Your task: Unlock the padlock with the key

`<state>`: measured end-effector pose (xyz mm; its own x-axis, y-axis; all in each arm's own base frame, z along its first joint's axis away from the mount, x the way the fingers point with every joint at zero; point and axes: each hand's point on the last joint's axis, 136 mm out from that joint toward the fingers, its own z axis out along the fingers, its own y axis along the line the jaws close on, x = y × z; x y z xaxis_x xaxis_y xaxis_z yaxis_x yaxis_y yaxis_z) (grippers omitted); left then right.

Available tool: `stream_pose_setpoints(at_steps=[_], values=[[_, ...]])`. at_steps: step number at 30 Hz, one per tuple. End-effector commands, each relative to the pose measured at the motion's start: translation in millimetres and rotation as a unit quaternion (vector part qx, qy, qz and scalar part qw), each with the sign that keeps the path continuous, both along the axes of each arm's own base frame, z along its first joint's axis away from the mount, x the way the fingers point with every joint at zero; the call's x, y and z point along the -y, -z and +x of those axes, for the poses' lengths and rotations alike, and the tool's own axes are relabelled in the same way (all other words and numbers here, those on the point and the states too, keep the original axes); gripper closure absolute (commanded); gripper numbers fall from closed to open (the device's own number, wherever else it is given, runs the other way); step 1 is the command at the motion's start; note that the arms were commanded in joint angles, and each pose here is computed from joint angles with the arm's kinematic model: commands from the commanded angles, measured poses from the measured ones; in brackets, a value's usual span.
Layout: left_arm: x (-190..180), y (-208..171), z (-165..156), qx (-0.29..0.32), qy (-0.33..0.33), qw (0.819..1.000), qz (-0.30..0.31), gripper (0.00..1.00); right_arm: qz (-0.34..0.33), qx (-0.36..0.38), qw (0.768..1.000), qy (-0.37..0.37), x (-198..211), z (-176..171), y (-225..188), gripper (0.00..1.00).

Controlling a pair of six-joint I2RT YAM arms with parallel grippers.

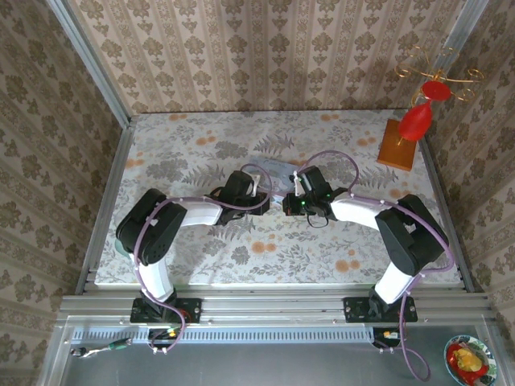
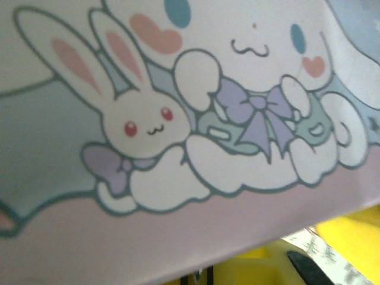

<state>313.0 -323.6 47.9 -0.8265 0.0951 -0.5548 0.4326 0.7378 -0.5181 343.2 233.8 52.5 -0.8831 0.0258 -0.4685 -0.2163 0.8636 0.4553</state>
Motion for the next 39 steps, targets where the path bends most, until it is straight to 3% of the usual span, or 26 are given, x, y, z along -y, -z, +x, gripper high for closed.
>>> stream_pose_setpoints(at_steps=[1, 10, 19, 28, 33, 39], values=[[7, -17, -24, -0.045, 0.023, 0.998, -0.041, 0.93, -0.004, 0.023, 1.000, -0.003, 1, 18, -7, 1.00], [12, -33, -39, -0.097, 0.018, 0.990, -0.098, 0.95, -0.004, 0.027, 1.000, -0.015, -3, 23, -9, 1.00], [-4, -35, -26, -0.184, -0.071, 0.967, -0.159, 1.00, 0.114, -0.014, 0.993, -0.006, -13, -20, -44, 1.00], [-7, -53, -22, -0.195, -0.082, 0.956, -0.203, 1.00, 0.219, -0.085, 0.972, 0.004, -17, -64, -53, 1.00], [-8, -61, -25, -0.199, -0.086, 0.950, -0.225, 1.00, 0.265, -0.100, 0.959, 0.027, -19, -71, -55, 1.00], [-7, -76, -25, -0.203, -0.102, 0.932, -0.281, 1.00, 0.326, -0.065, 0.940, 0.075, -15, -64, -77, 1.00]])
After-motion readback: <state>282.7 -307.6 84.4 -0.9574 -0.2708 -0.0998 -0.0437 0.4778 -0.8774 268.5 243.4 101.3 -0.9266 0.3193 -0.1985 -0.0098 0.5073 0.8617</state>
